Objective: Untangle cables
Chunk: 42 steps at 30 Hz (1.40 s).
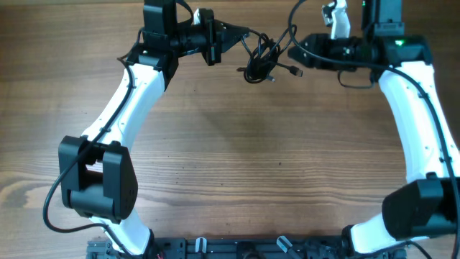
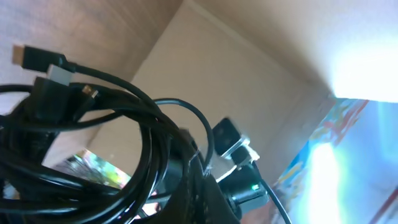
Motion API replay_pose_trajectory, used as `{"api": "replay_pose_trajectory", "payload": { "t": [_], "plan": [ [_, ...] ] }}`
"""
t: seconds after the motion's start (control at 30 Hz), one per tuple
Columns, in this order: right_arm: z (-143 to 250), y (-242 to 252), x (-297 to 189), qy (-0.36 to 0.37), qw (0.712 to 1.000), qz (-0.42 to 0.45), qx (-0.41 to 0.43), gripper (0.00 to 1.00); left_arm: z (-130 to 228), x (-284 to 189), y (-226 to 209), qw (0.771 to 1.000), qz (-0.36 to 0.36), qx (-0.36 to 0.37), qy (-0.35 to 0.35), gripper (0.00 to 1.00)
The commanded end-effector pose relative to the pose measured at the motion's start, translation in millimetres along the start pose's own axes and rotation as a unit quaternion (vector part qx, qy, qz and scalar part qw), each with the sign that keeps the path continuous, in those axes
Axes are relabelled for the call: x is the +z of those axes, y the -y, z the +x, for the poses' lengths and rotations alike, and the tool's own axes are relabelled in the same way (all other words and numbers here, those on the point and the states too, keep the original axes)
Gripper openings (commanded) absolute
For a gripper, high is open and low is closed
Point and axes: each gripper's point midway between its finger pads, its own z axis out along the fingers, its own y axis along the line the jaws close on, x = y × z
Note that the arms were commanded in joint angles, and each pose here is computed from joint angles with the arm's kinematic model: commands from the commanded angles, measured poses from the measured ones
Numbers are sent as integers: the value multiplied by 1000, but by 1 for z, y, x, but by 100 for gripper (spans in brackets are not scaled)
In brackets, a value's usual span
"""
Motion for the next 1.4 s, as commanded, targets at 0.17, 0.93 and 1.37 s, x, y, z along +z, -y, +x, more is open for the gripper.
{"api": "replay_pose_trajectory", "payload": {
  "t": [0.17, 0.93, 1.37],
  "plan": [
    [-14, 16, 42, 13, 998, 25, 62, 50, 13, 4, 1, 999, -4, -31, -22, 4],
    [51, 20, 49, -107, 989, 63, 81, 4, -62, -9, -21, 978, -42, 80, 189, 4],
    [57, -82, -17, -97, 982, -160, -38, 4, -105, -74, -130, 888, -303, 98, 333, 4]
  ]
}}
